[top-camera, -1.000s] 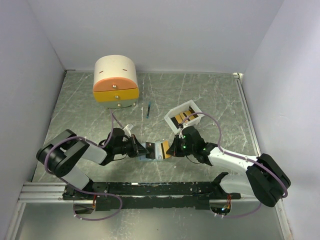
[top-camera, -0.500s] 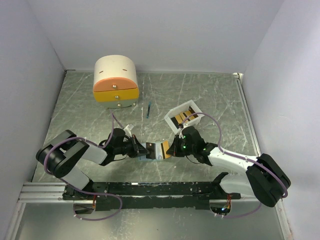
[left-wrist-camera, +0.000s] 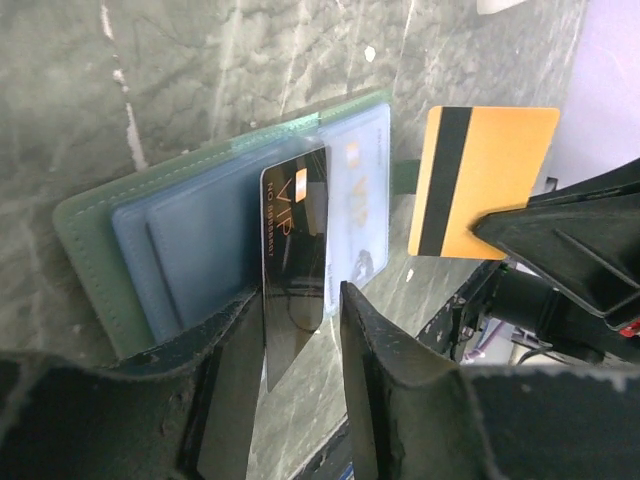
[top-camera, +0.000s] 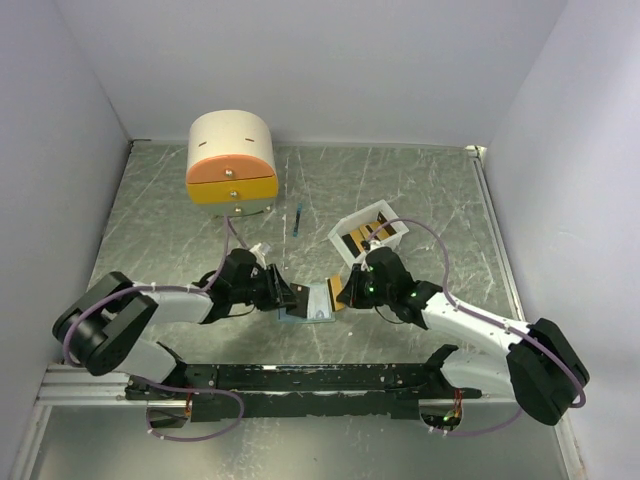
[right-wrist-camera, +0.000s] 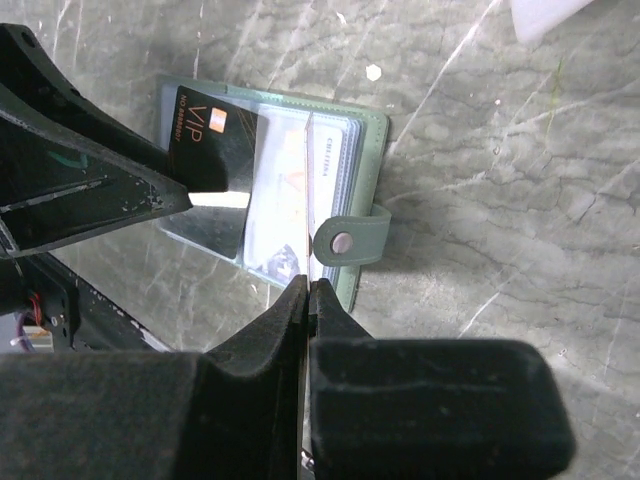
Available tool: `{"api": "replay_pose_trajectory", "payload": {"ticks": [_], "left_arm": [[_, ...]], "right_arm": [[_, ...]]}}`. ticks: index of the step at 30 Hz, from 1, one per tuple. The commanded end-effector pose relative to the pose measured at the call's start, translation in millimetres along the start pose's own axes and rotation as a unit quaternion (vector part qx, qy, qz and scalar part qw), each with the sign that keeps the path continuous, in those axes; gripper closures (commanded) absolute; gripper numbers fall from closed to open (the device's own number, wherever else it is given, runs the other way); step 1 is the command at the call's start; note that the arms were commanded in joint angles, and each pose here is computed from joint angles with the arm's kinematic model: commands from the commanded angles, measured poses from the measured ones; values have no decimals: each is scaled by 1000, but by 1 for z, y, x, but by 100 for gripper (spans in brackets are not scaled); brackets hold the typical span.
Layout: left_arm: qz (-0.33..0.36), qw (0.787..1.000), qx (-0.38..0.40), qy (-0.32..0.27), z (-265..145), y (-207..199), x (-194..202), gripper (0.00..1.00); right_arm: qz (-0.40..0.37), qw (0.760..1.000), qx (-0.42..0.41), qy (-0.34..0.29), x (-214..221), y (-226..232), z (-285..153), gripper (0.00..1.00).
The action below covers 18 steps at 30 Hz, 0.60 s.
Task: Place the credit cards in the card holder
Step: Insert the credit card into the card holder.
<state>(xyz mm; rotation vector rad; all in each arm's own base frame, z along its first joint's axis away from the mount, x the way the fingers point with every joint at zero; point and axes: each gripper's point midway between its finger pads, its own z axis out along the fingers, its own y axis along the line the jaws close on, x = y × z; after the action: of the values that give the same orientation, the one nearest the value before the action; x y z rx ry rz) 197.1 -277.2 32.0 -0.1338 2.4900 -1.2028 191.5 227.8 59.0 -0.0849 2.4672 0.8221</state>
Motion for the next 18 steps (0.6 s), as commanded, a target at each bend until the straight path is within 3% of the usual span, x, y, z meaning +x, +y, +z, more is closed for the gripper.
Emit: {"api": "replay_pose_trajectory", "payload": {"ticks": [1,6,12,18], "left_arm": [[23,997,-70,-14,-7,19,-7,53],[29,996,-89,0,-6,23,-6,51],[15,997,-74,14,-2,23,4,67],[3,997,-78,16,0,28,10,67]], "right_arm": [[-14,1000,18,-8,-8,-2,-4,100],[-16,1000,18,-4,-7,-2,0,100],[-20,1000,16,-1,-7,-2,2,100],[-14,1000,10,-5,-4,-3,2,100]]}}
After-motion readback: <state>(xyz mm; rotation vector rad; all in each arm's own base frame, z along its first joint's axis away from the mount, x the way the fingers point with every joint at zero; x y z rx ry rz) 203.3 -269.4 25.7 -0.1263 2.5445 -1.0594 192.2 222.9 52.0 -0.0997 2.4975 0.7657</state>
